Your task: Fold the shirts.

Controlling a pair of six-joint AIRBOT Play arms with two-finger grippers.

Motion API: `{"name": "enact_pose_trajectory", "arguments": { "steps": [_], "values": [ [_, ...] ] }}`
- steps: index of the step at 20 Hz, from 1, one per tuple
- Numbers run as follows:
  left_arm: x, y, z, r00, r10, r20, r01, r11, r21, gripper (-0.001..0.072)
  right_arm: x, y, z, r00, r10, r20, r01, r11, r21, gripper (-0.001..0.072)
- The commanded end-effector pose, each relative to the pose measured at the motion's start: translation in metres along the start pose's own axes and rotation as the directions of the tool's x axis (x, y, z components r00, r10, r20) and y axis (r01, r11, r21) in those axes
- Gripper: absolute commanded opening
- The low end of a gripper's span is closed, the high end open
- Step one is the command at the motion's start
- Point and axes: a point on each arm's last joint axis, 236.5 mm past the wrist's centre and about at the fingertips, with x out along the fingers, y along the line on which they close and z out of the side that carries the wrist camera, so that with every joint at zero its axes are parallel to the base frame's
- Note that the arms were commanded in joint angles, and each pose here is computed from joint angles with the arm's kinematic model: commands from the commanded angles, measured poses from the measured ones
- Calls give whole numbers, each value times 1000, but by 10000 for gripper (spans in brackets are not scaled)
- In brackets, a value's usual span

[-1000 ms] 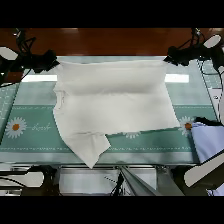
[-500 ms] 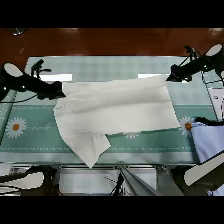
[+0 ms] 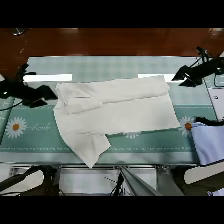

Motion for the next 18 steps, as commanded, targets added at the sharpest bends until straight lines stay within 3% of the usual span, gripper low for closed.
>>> {"name": "enact_pose_trajectory", "arguments": {
  "steps": [1,4,8,10,18],
  "values": [
    [-13,38,-58,999,45,-26,-48,994,-99,706,-22,-25,-37,997,-52,52,48,996,79,624],
    [19,49,-142,993,2,-119,-27,977,-211,706,2,-16,-95,995,2,103,-18,988,152,624],
    [50,10,-182,976,-203,-85,159,918,-364,706,23,-8,-142,991,54,125,-79,976,204,624],
    [53,-4,-183,964,-251,-82,206,908,-366,706,22,-2,-151,992,69,108,-90,975,201,624],
    [78,-11,-203,966,-206,-158,151,941,-303,706,2,23,-143,975,134,176,-167,968,189,624]
  ]
}}
